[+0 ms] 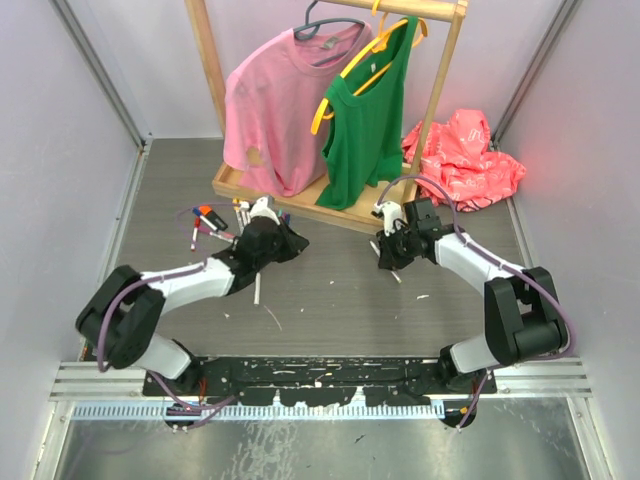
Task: Open the pen caps
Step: Place the pen cap at the center of the board.
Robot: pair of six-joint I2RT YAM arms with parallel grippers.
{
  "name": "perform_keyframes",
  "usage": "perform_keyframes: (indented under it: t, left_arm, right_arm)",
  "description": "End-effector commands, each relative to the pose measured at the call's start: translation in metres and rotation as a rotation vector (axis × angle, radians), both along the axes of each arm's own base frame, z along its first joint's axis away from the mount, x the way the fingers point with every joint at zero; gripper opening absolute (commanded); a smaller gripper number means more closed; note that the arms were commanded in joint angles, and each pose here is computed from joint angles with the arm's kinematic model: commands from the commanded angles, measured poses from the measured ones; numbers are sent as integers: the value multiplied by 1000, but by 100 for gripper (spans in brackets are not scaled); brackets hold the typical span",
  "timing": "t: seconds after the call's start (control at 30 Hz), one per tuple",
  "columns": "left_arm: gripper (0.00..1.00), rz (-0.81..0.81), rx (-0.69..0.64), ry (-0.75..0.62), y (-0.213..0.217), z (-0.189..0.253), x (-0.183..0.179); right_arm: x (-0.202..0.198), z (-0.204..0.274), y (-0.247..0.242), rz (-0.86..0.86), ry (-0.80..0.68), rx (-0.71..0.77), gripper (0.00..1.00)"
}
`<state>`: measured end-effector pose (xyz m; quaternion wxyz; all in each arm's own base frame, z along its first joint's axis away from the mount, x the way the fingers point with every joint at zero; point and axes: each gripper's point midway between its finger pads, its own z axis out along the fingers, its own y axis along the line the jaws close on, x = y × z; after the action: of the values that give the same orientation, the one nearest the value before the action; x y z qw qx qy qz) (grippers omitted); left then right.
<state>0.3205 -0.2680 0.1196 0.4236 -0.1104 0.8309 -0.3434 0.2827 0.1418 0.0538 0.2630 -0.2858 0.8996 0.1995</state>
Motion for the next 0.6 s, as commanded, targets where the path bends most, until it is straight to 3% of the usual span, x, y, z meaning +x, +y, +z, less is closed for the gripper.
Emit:
perform_keyframes:
  t: [0.0, 0.27, 0.43, 0.57]
  left_arm:
    - [0, 39, 101, 137, 1, -23, 8]
    - [0, 156, 256, 240, 11, -53, 31]
    - [0, 158, 283, 266, 6, -67, 38]
    - [7, 143, 308, 278, 1, -74, 44]
  right_arm:
    - [15, -1, -12, -97, -37, -63, 4]
    - [17, -19, -22, -142, -3, -155, 8]
    - [17, -23, -23, -145, 1, -182, 8]
    - [16, -26, -23, -141, 16, -187, 9]
